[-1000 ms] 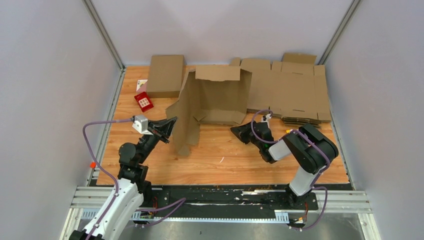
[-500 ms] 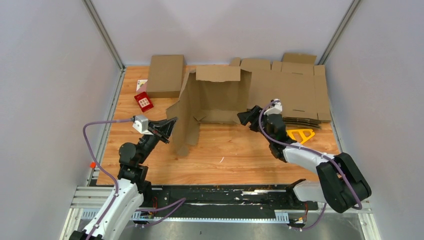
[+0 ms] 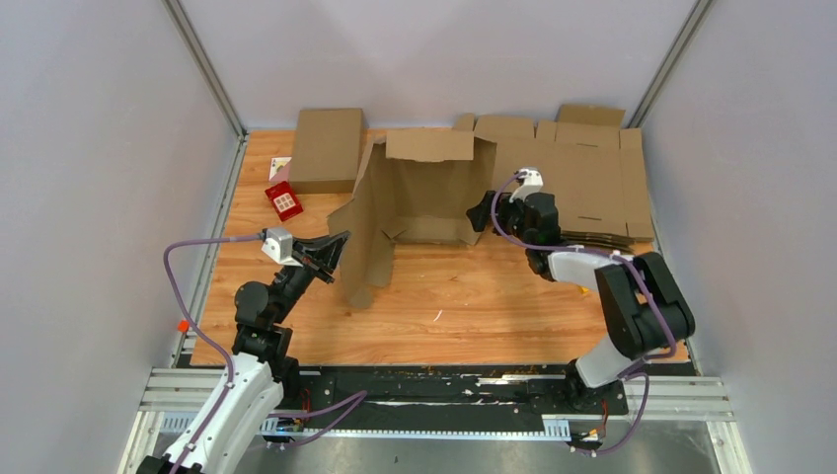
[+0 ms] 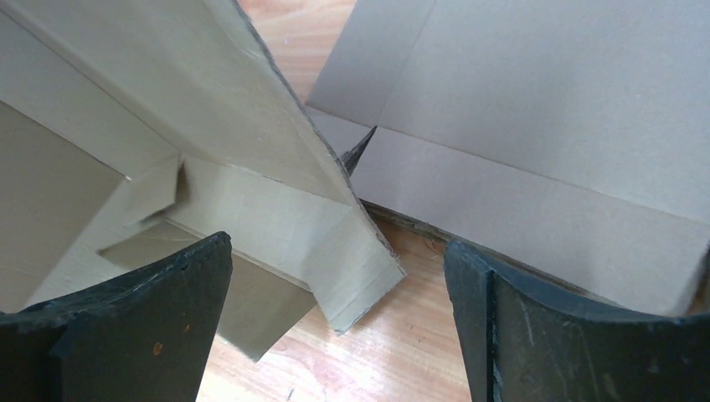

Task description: Fold the paper box

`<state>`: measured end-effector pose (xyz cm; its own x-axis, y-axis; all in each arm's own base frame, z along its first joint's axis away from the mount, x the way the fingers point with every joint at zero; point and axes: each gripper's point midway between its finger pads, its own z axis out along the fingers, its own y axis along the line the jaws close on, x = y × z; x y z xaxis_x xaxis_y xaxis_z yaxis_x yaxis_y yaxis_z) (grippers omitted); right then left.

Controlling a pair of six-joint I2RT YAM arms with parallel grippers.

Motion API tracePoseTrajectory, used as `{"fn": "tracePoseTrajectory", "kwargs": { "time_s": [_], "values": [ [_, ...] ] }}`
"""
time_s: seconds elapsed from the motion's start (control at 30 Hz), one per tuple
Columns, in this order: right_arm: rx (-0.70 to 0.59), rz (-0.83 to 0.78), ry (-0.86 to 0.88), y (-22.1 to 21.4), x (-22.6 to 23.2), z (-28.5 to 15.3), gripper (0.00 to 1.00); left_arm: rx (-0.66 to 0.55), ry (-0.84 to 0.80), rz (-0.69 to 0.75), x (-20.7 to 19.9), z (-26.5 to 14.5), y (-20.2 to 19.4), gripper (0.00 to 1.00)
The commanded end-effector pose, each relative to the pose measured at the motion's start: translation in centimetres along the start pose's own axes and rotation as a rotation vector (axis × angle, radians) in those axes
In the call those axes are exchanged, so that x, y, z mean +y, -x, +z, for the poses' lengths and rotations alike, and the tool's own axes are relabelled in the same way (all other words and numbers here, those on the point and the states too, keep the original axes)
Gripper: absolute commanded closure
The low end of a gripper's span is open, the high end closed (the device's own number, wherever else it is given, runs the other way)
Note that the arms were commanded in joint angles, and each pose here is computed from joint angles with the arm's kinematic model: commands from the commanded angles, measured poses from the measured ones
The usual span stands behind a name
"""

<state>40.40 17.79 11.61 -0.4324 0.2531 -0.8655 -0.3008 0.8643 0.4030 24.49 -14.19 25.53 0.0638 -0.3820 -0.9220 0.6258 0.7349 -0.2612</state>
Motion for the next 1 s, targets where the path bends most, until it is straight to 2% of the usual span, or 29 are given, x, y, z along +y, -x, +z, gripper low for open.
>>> {"fn": "tracePoseTrajectory", "kwargs": {
  "time_s": [0.0, 0.13, 0.3, 0.37, 0.47, 0.7, 0.87, 0.97],
  "values": [
    [-0.027, -0.088, 0.111, 0.9, 1.4, 2.4, 0.02, 0.006, -0.004, 0.006, -0.2, 0.2, 0.3, 1.0],
    [-0.027, -0.071, 0.2, 0.9, 3.0, 2.6, 0.01, 0.008, -0.006, 0.006, -0.2, 0.2, 0.2, 1.0],
    [-0.018, -0.072, 0.265, 1.2, 5.3, 2.0, 0.16, 0.008, -0.023, -0.001, -0.5, 0.3, 0.2, 1.0],
    [-0.004, -0.073, 0.259, 0.9, 5.6, 2.1, 0.24, 0.009, -0.031, -0.005, -0.7, 0.3, 0.2, 1.0],
    [0.014, -0.074, 0.241, 0.1, 5.8, 2.2, 0.29, 0.009, -0.041, -0.01, -0.8, 0.4, 0.2, 1.0],
    [0.047, -0.065, 0.165, -1.3, 5.0, 3.2, 0.5, 0.023, -0.048, -0.017, -0.8, 0.6, -0.2, 1.0],
    [0.026, -0.096, 0.131, -1.2, 5.2, 3.1, 0.52, 0.026, -0.047, -0.02, -0.8, 0.6, -0.3, 1.0],
    [0.012, -0.102, 0.07, -0.9, 4.5, 3.3, 0.58, 0.031, -0.046, -0.023, -0.7, 0.6, -0.4, 1.0]
  ]
}}
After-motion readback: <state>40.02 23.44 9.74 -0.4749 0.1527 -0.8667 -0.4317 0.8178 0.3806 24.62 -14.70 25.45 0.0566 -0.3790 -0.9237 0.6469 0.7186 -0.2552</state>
